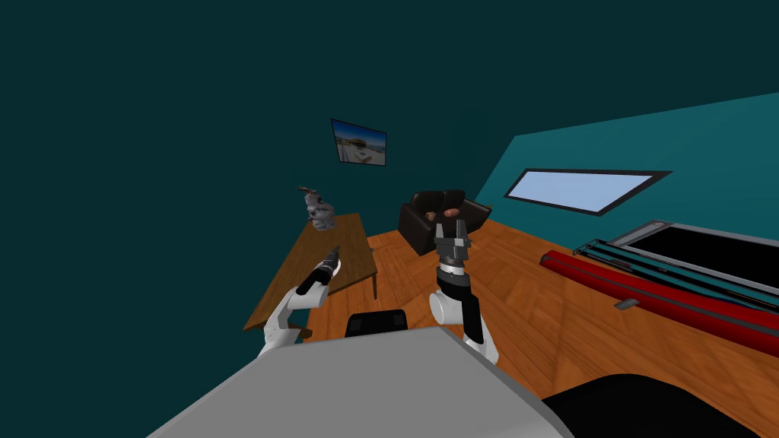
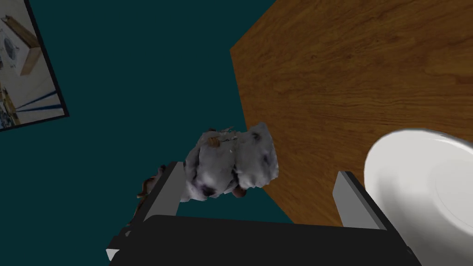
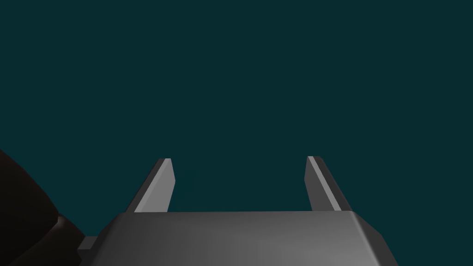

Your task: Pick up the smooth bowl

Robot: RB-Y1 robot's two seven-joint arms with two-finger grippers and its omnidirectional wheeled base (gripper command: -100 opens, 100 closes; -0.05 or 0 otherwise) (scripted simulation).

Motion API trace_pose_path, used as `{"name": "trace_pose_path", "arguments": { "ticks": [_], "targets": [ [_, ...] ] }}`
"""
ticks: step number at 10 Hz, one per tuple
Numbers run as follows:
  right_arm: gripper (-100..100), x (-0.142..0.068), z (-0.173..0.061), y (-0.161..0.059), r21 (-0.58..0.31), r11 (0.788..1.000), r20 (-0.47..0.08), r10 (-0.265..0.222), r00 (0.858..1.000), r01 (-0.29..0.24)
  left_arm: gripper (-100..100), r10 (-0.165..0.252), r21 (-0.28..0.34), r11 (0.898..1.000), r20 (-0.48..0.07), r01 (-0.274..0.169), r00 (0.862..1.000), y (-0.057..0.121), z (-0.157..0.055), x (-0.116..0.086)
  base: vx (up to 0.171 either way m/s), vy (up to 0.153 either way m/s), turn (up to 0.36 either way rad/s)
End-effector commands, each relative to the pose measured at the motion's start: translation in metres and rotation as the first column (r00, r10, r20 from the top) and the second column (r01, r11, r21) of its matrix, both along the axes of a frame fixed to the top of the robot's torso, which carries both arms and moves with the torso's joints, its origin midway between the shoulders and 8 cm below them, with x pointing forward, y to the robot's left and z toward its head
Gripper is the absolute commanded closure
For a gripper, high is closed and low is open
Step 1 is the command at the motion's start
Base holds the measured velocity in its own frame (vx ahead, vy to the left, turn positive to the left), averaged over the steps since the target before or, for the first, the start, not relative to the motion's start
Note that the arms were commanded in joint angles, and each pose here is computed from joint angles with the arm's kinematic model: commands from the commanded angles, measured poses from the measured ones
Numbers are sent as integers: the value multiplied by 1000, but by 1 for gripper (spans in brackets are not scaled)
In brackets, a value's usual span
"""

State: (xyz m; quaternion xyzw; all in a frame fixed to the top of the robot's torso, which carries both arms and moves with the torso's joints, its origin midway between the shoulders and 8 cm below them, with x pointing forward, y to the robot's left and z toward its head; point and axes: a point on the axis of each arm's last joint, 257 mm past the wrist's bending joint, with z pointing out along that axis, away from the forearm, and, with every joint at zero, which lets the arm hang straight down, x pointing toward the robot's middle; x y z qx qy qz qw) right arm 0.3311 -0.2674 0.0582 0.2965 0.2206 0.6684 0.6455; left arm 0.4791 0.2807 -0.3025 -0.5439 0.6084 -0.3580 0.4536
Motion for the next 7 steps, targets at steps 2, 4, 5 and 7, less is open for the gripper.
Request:
{"name": "trace_pose_path", "arguments": {
  "ticks": [2, 4, 5, 7],
  "targets": [
    [0, 0, 0, 0, 0, 1000, 0, 0, 1000, 0, -100, 13, -14, 1000, -73, -14, 997, 3, -23, -3, -1, 6, -6],
    [0, 0, 0, 0, 0, 1000, 0, 0, 1000, 0, -100, 29, -34, 999, -169, -35, 985, 6, -55, -8, -11, 34, -11],
    [0, 0, 0, 0, 0, 1000, 0, 0, 1000, 0, -100, 30, -34, 999, -179, -36, 983, 6, -57, -9, -13, 33, 4],
    [0, 0, 0, 0, 0, 1000, 0, 0, 1000, 0, -100, 44, -52, 997, -275, -61, 960, 8, -88, -18, -9, 34, -25]
  ]
}}
